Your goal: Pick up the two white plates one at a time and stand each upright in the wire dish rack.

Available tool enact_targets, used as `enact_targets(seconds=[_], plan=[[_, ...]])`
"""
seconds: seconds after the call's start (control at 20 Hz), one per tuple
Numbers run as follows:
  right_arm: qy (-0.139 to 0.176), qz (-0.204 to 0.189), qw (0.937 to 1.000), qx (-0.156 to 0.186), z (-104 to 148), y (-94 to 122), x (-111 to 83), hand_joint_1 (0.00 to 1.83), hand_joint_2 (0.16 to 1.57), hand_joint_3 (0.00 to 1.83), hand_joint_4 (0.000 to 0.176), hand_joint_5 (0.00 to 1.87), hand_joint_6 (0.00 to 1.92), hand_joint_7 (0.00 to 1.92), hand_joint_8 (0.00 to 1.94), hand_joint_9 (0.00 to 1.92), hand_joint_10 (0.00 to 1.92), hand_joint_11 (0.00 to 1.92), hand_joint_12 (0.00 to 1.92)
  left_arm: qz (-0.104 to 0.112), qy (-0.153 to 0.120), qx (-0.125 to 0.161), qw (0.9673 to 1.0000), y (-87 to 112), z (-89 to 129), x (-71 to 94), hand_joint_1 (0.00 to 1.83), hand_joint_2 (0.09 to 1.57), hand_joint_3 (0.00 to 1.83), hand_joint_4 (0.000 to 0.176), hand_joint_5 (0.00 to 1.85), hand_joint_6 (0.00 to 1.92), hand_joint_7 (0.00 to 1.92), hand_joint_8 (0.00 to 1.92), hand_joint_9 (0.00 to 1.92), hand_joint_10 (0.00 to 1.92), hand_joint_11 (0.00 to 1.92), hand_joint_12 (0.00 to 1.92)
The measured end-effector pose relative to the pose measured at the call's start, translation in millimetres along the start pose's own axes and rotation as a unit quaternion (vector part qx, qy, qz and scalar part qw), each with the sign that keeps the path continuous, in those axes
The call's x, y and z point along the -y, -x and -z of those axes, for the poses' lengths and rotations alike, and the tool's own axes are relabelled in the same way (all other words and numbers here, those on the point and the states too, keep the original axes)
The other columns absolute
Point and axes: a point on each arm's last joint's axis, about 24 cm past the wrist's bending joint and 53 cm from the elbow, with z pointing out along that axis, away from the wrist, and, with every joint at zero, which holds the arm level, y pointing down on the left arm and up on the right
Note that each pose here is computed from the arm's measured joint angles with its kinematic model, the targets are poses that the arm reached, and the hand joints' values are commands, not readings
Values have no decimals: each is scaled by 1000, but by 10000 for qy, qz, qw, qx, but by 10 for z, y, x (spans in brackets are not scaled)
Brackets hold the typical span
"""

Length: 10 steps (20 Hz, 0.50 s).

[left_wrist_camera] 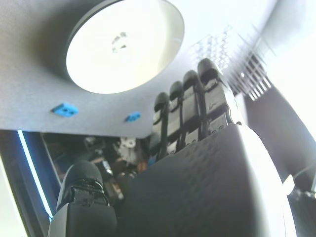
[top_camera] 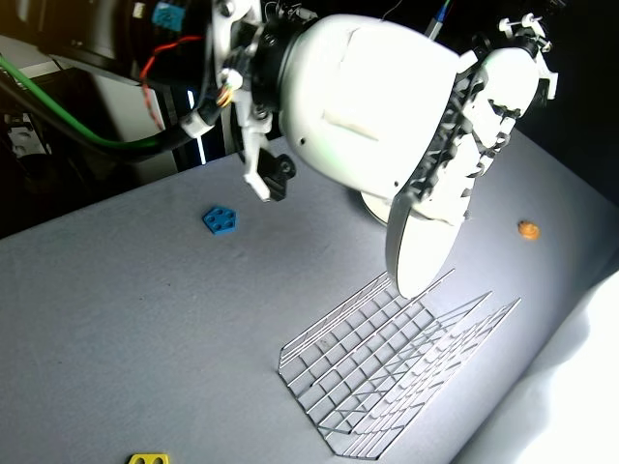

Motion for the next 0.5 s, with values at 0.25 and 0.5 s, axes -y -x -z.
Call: enact_targets(seconds=[0.25, 0.5], plan=[[-177, 73, 9998, 78, 50, 123, 148, 1359, 1165, 0, 0, 773, 1255, 859, 1111, 896, 1263, 683, 1338, -74, 49, -60, 9999, -33, -96, -31, 0, 1110, 1, 0, 121, 0, 108, 1, 79, 1, 0, 251], [-307, 91, 9993, 173, 62, 261, 264, 1362, 1156, 0, 0, 787, 1225, 903, 1067, 885, 1256, 672, 1339, -56, 184, -233, 9995, -165, -198, -115, 0, 1110, 2, 0, 122, 0, 104, 1, 82, 1, 0, 299]])
